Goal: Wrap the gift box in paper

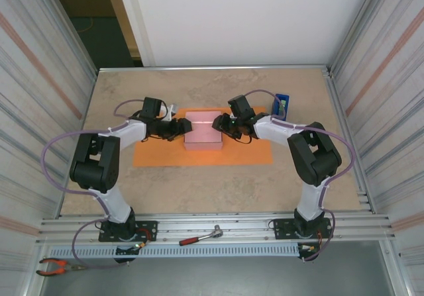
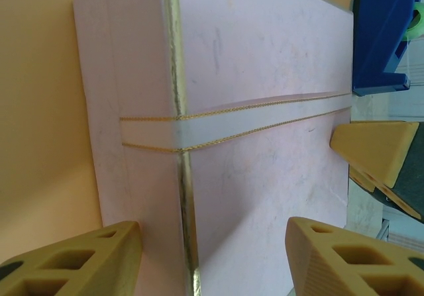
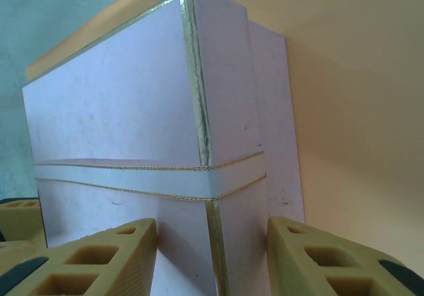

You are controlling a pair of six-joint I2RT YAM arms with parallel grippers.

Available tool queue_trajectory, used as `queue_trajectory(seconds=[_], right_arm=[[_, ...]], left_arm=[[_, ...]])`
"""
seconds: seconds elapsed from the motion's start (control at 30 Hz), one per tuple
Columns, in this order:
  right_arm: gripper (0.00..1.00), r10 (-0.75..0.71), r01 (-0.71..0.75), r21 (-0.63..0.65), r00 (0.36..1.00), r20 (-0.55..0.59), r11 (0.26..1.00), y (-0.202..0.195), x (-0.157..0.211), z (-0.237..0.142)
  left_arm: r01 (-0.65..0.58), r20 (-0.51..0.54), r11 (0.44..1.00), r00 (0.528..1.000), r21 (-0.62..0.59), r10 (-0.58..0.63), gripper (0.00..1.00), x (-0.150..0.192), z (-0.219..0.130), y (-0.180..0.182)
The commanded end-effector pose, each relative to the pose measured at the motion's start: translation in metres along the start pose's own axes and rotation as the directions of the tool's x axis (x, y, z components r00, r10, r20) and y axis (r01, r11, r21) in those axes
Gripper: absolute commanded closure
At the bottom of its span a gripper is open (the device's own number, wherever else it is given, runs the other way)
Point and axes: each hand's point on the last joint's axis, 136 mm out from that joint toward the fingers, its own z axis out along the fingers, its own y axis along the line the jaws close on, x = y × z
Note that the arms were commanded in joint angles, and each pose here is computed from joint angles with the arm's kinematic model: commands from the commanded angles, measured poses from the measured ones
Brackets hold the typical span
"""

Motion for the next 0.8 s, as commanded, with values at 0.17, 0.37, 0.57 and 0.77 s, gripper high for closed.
queue_trajectory(seconds=[0.17, 0.37, 0.57, 0.77], right_arm=[[0.57, -0.010, 0.008, -0.077, 1.000, -0.028, 0.997, 0.021, 0.011, -0.012], [0.52, -0.013, 0.011, -0.055, 1.000, -0.026, 0.998, 0.016, 0.010, -0.014], [0.21, -0.004, 0.004, -0.023, 1.000, 0.007, 1.000, 0.005, 0.005, -0.028], [0.02, -0.010, 0.010, -0.010, 0.999, 0.040, 1.000, 0.009, -0.001, -0.051]], left_arm=[[-0.037, -0.039, 0.996, 0.998, 0.085, 0.041, 0.40, 0.013, 0.002, -0.029], [-0.041, -0.044, 0.996, 0.998, 0.076, 0.044, 0.39, 0.014, 0.004, -0.030], [-0.009, -0.015, 1.000, 1.000, 0.027, 0.010, 0.36, 0.014, -0.002, -0.015], [0.047, 0.073, 0.996, 0.996, -0.072, -0.042, 0.29, 0.014, -0.028, 0.006]])
